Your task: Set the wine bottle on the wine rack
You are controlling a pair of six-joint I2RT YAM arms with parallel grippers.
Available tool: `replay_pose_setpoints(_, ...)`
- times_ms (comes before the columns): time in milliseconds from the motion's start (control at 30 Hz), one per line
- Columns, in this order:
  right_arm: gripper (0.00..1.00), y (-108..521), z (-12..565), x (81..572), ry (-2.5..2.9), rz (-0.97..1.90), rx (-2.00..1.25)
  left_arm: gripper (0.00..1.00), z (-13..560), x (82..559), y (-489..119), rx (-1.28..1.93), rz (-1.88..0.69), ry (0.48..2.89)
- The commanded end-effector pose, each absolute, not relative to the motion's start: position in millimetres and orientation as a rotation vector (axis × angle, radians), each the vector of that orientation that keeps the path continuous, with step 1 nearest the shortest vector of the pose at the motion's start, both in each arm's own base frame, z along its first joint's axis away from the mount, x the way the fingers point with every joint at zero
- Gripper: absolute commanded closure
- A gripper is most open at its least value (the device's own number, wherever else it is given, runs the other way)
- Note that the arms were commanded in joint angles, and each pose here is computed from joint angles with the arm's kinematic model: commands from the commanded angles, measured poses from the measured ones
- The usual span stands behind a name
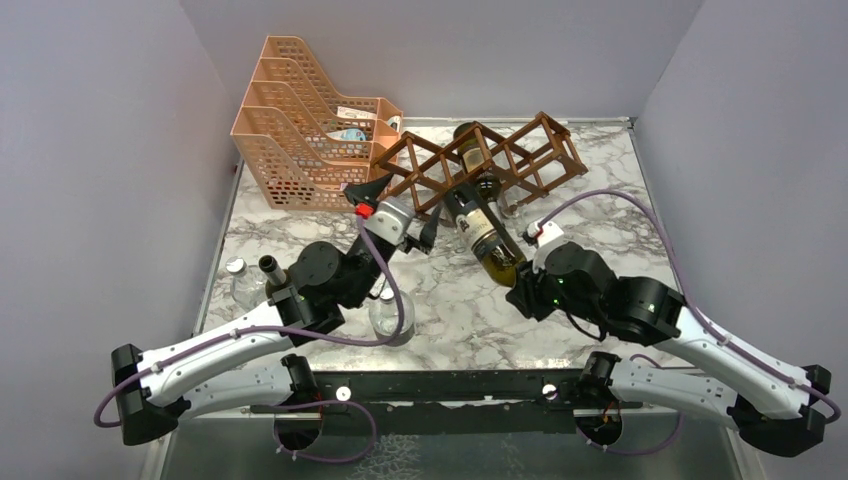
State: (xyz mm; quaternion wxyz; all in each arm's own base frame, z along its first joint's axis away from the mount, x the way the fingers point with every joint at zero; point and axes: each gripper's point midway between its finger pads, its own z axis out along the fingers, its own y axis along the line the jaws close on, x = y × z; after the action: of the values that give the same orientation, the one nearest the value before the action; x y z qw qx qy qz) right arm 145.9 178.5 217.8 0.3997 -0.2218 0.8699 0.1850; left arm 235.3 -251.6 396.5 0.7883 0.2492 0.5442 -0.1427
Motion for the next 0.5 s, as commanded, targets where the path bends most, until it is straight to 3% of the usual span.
replay_pose_setpoints(0, 0.99, 217.3, 246.6, 163.0, 2.051, 0.625, -0.521, 0.01, 414.1, 234.4, -232.6, 0.295, -0.448, 1.294)
replay_pose_setpoints(467, 0.99, 285.8, 204.0, 201.3, 2.082, 0.697, -0.398, 0.01, 420.1, 211.6, -201.7, 0.331, -0.469, 1.480)
